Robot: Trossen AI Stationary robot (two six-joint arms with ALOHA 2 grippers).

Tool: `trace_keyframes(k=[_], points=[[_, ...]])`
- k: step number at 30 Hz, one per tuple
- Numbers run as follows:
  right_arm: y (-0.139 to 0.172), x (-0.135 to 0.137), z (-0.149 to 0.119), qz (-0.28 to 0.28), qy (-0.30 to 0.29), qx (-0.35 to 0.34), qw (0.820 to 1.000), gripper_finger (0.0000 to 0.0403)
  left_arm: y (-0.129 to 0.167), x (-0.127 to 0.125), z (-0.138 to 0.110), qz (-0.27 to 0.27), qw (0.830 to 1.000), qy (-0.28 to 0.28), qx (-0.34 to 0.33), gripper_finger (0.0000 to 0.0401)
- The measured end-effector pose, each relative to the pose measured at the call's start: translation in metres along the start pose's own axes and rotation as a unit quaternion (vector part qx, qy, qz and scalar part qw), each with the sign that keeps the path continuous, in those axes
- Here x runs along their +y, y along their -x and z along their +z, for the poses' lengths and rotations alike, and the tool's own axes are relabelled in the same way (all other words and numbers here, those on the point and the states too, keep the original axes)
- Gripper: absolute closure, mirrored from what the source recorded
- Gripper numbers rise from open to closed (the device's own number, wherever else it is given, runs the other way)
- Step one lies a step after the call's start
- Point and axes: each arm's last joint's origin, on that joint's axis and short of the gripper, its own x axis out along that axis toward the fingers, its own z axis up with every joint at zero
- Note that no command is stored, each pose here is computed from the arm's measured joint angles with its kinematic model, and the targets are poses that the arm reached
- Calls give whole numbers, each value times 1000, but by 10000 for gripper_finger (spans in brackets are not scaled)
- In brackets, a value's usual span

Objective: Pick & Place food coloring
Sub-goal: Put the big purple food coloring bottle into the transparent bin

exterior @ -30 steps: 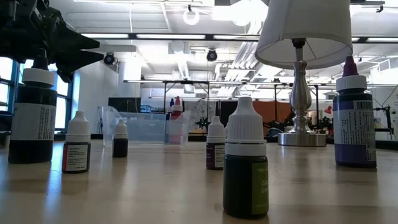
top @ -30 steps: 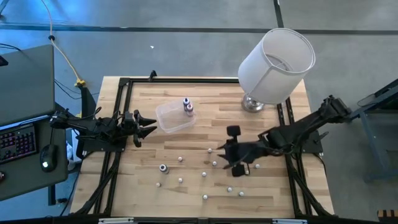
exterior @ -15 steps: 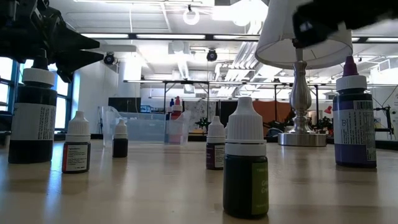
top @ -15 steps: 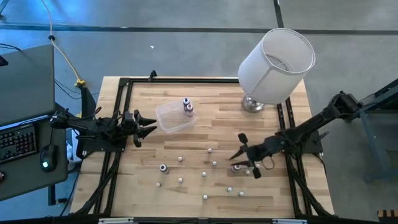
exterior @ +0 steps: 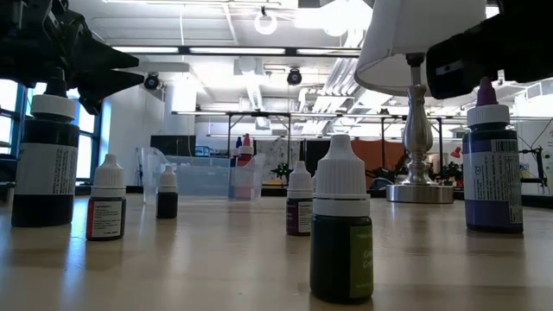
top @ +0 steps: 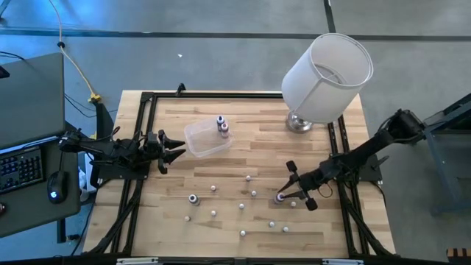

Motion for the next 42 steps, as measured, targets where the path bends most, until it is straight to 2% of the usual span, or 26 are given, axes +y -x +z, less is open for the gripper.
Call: trace_keyframes(k=[13, 19, 22, 26, 30, 33, 35, 40, 42], points=[[-9, 0, -24, 1, -43, 63, 997, 309, 0, 0, 0, -3, 1000, 0, 1, 233], [-13, 0, -31, -10, -45, 64, 997, 311, 0, 0, 0, -3, 1000, 0, 1, 233], [-15, -1, -31, -13, -47, 57, 997, 326, 0, 0, 0, -3, 1000, 0, 1, 233], [-15, -1, -31, -12, -47, 55, 997, 365, 0, 0, 0, -3, 1000, 0, 1, 233], [-15, -3, -29, -48, -3, 43, 998, 367, 0, 0, 0, -3, 1000, 0, 1, 233], [-24, -6, -12, -92, 44, -7, 995, 367, 0, 0, 0, -3, 1000, 0, 1, 233], [-37, -9, 7, -98, 81, -43, 991, 367, 0, 0, 0, -3, 1000, 0, 1, 233], [-79, -21, 66, -37, 172, -133, 975, 367, 0, 0, 0, -3, 1000, 0, 1, 233], [-98, -29, 82, -43, 200, -123, 971, 367, 0, 0, 0, -3, 1000, 0, 1, 233]])
